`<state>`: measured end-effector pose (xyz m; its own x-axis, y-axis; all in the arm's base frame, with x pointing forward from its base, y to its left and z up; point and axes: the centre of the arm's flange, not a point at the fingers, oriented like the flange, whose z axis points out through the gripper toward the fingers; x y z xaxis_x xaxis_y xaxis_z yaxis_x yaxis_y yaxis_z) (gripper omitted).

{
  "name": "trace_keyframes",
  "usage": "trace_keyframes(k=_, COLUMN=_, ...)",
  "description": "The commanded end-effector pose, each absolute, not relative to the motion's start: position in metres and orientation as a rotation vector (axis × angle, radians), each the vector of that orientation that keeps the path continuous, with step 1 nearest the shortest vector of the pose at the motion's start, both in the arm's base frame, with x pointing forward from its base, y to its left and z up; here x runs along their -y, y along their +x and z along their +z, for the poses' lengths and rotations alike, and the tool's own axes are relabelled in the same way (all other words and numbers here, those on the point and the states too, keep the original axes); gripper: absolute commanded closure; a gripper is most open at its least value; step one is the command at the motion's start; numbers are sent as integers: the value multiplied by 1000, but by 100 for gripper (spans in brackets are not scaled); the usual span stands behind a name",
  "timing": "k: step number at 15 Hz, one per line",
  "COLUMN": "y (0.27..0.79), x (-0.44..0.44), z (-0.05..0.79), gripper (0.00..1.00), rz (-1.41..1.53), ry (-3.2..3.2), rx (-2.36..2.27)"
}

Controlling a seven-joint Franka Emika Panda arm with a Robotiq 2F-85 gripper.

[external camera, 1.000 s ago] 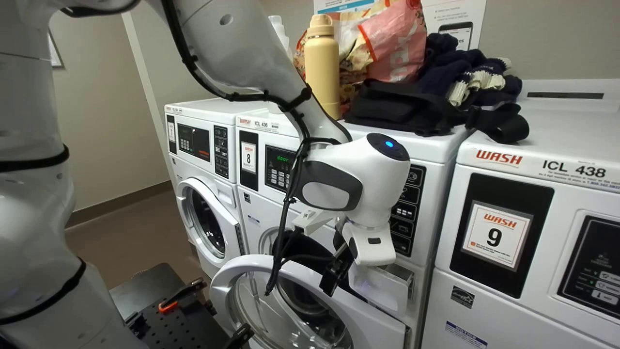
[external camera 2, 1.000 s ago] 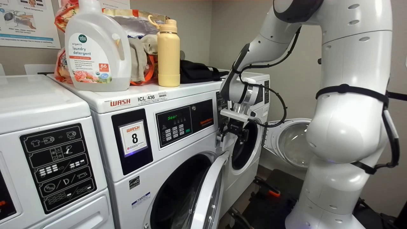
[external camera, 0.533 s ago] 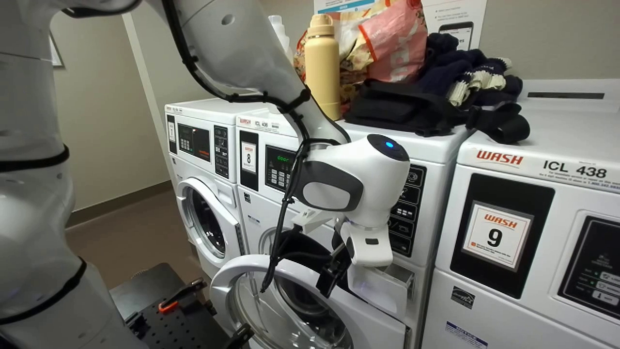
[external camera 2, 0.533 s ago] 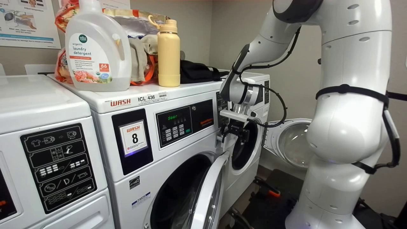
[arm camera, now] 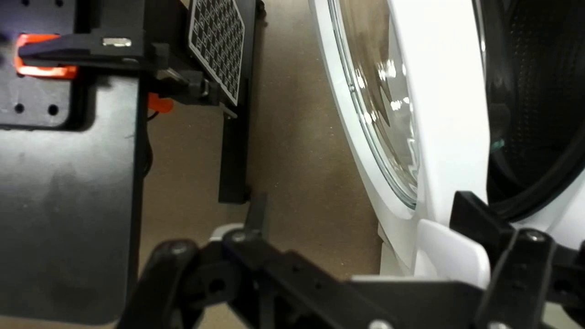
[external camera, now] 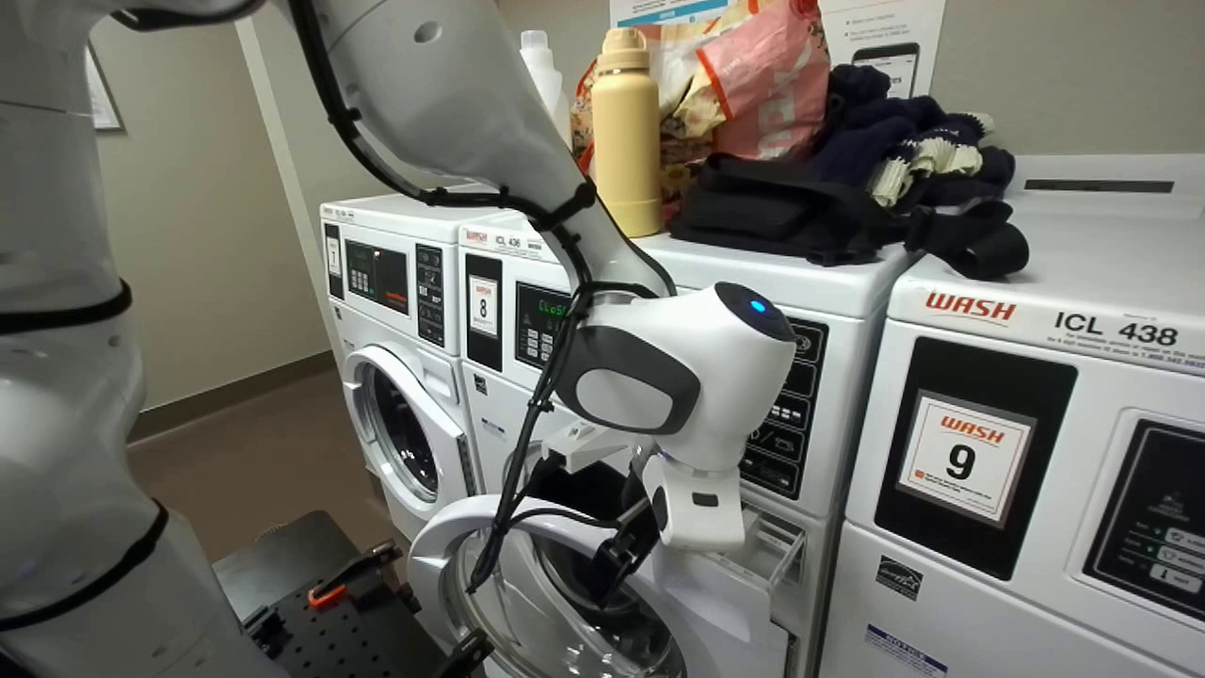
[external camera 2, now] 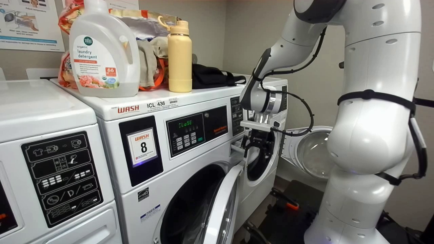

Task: Pull the tray of the washing machine

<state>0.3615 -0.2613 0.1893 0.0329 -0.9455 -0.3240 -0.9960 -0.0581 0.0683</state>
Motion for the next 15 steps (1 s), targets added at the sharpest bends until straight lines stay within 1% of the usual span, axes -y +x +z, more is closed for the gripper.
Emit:
trace_keyframes(k=1, y=327, x=252, z=190, gripper=0, rz=498, ry=-2083, rx=-2070)
trace_keyframes(k=10, y=299, x=244, z=182, gripper=0, rz=545, ry=-2036, rx=-2101)
trace_keyframes(k=12, y=302, x=244, z=186, gripper=0, rz=498, ry=-2028, rx=-2113)
trace_keyframes(k=15, y=307, x=248, z=199, gripper=0, rz=350, ry=-1978, rx=-2172)
